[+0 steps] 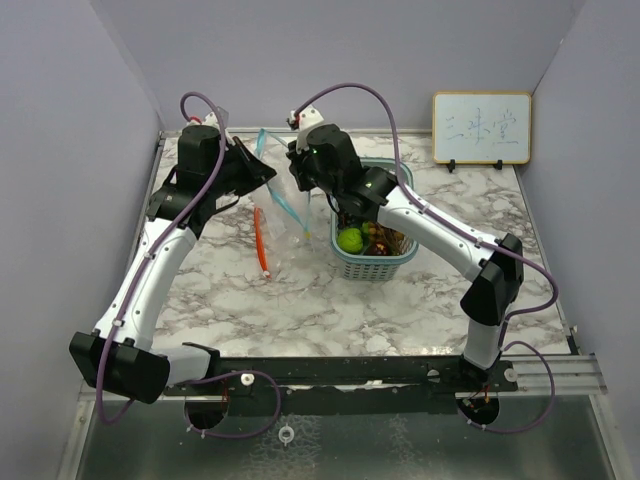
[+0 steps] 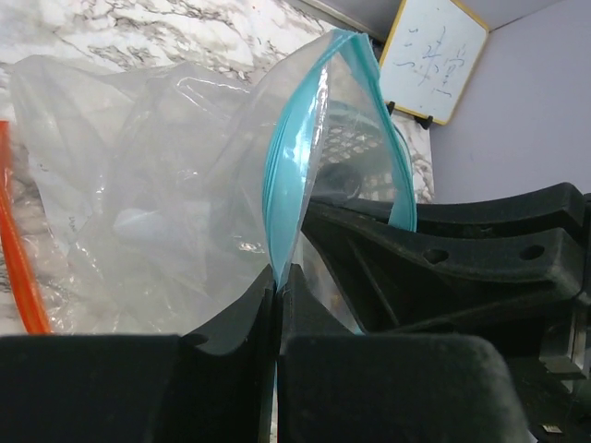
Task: Place the food in the zip-top bag and seal the zipper
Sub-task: Open the zipper of the food storage bag.
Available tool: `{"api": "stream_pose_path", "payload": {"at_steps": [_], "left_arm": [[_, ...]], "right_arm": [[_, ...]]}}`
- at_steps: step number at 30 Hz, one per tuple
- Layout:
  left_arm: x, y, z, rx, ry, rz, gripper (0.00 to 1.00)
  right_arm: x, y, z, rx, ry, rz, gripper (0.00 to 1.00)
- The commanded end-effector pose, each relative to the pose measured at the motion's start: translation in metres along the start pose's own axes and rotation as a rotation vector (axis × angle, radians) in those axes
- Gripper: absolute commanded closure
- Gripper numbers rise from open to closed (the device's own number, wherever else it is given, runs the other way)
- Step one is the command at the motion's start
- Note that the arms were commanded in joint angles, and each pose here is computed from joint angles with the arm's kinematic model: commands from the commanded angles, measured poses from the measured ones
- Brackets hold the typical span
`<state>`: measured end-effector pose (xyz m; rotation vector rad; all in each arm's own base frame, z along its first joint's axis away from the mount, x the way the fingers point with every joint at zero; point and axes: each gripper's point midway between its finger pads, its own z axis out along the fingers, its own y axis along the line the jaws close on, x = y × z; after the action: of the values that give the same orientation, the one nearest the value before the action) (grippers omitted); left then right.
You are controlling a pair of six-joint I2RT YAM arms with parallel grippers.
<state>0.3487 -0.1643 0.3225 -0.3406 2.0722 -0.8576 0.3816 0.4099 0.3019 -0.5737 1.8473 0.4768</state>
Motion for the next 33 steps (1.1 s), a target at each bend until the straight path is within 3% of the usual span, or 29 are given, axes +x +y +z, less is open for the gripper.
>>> {"api": "stream_pose_path", "payload": {"at_steps": [1, 4, 7, 9, 11, 14, 16, 21, 26, 33], "left_arm": [[-0.014, -0.011, -0.019, 0.008, -0.044, 0.098, 1.00], [-0.027, 0.025, -0.032, -0.206, -0.086, 0.191, 1.00], [-0.053, 0.090, -0.065, -0.634, -0.175, 0.239, 1.00], [-0.069, 0.113, -0.085, -0.825, -0.221, 0.288, 1.00], [-0.077, 0.117, -0.092, -0.880, -0.238, 0.328, 1.00], [-0.084, 0.111, -0.093, -0.856, -0.254, 0.348, 1.00], [-0.084, 0.102, -0.088, -0.789, -0.252, 0.365, 1.00], [-0.059, 0.054, -0.056, -0.400, -0.215, 0.349, 1.00], [-0.015, 0.031, -0.023, -0.118, -0.160, 0.162, 0.73], [0.022, 0.046, -0.004, -0.075, -0.086, 0.028, 0.52]], "right_arm": [[-0.023, -0.036, -0.008, 0.201, -0.071, -0.017, 0.98], [-0.043, -0.085, -0.026, 0.418, -0.122, -0.075, 0.98], [-0.059, -0.131, -0.047, 0.613, -0.150, -0.096, 0.98], [-0.064, -0.147, -0.054, 0.656, -0.153, -0.086, 0.98], [-0.063, -0.148, -0.055, 0.645, -0.149, -0.087, 0.98], [-0.048, -0.132, -0.042, 0.546, -0.097, -0.050, 0.98], [-0.032, -0.103, -0.025, 0.369, -0.058, -0.008, 0.98], [0.004, -0.036, -0.008, 0.026, 0.014, 0.206, 0.98], [-0.004, -0.016, -0.006, -0.069, -0.003, 0.296, 0.98], [-0.007, -0.008, -0.007, -0.097, 0.001, 0.364, 0.98]]}}
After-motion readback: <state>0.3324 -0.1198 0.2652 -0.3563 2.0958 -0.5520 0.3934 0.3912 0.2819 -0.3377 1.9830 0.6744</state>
